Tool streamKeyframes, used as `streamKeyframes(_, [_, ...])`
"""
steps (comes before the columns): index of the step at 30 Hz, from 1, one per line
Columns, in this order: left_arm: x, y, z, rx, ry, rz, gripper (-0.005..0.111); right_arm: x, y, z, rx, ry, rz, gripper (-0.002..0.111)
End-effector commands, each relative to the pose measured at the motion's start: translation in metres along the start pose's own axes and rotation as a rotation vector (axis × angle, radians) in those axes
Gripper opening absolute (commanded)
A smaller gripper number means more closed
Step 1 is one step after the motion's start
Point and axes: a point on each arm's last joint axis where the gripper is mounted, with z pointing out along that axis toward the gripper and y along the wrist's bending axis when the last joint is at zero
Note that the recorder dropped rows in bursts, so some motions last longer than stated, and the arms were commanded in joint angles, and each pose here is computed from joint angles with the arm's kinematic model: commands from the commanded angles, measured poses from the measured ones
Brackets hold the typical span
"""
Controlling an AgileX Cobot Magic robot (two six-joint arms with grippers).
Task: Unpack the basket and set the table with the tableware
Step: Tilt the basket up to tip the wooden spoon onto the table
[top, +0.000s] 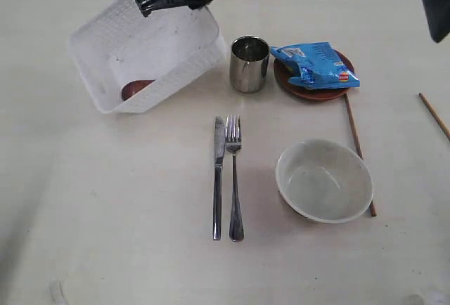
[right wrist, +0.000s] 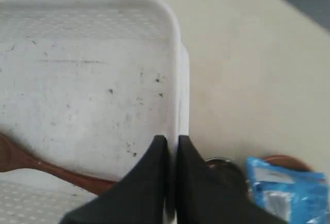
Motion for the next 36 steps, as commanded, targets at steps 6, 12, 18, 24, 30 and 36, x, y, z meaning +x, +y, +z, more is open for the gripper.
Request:
streamKeyframes(6, [0.000, 0.000, 0.000, 0.006, -0.001, 0.002, 0.000, -0.022, 0.036, -0.059, 0.337, -0.345, -0.267, 0.000])
streamKeyframes(12, [0.000, 0.000, 0.000, 0.006, -0.001, 0.002, 0.000, -0.024, 0.061, -0.069, 0.552, -0.454, -0.455, 0.000])
streamKeyframes(18, [0.000, 0.000, 0.000, 0.006, -0.001, 0.002, 0.000, -0.017, 0.079, -0.053, 0.662, -0.454, -0.551, 0.000])
streamKeyframes(24, [0.000, 0.000, 0.000, 0.006, -0.001, 0.002, 0.000, -0.010, 0.104, -0.038, 0.723, -0.487, -0.672, 0.000])
streamKeyframes(30, [0.000, 0.000, 0.000, 0.006, -0.001, 0.002, 0.000, -0.004, 0.128, -0.033, 0.777, -0.539, -0.795, 0.000])
streamKeyframes(36, [0.000, 0.000, 0.000, 0.006, -0.001, 0.002, 0.000, 0.010, 0.136, -0.020, 0.792, -0.487, -0.896, 0.000])
